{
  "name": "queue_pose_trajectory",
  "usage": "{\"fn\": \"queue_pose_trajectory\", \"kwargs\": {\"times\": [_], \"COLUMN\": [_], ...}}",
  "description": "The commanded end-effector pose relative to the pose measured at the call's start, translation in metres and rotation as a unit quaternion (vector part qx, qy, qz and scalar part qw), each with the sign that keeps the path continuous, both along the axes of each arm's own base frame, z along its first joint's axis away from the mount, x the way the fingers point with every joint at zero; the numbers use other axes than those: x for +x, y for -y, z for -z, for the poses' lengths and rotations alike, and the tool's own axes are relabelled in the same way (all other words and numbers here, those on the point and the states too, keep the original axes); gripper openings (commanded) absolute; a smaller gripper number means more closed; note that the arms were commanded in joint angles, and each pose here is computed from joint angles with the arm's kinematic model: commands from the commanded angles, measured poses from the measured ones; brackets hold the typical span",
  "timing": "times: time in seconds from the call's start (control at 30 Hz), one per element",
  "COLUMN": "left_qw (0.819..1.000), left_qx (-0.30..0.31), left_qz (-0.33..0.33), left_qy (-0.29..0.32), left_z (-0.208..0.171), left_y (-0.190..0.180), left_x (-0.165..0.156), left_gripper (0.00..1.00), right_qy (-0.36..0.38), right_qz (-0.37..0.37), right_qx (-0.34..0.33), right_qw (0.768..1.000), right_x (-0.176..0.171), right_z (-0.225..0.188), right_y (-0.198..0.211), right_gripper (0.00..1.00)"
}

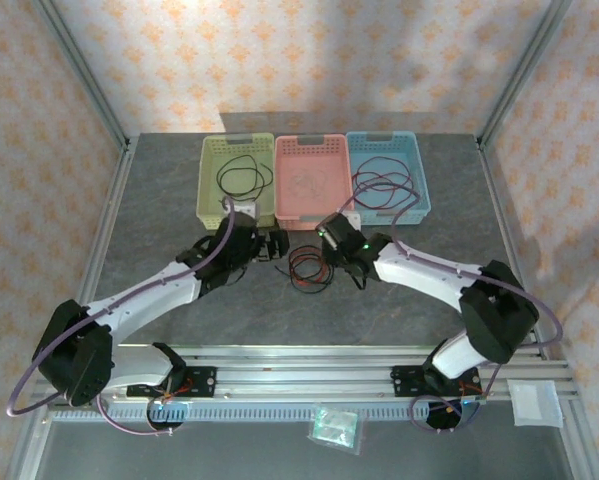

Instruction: Untangle the cables

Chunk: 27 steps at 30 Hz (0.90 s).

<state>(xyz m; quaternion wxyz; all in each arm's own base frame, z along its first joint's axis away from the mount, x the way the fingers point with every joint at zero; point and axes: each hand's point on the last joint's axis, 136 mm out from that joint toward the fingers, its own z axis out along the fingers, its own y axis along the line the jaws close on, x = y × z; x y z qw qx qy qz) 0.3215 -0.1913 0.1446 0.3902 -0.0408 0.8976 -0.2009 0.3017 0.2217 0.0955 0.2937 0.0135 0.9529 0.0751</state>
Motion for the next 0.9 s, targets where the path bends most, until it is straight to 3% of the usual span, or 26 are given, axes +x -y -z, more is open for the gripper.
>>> {"fn": "queue_pose_trajectory", "kwargs": {"times": [0.0, 0.43, 0.87], "left_qw": [0.996, 0.995, 0.996], "left_qx": [-0.072, -0.088, -0.076], "left_qz": [-0.018, 0.055, 0.049], "left_qy": [0.046, 0.011, 0.019], "left_z": [-0.017, 0.031, 0.031], "left_y": [0.018, 0.073, 0.068], "left_x": [0.004, -0.029, -0.030], "left_gripper": [0.95, 0.99, 0.99], "right_qy": [-0.026, -0.071, -0.090], "right_qz": [0.038, 0.096, 0.101], "right_qx": [0.024, 0.023, 0.022], "right_qw": [0.999, 0.993, 0.991], "right_x": [-0.006, -0.010, -0.014], "right_z": [0.012, 0.048, 0.064], "right_y": [0.002, 0.007, 0.005], "right_gripper": [0.43, 0.27, 0.19]}}
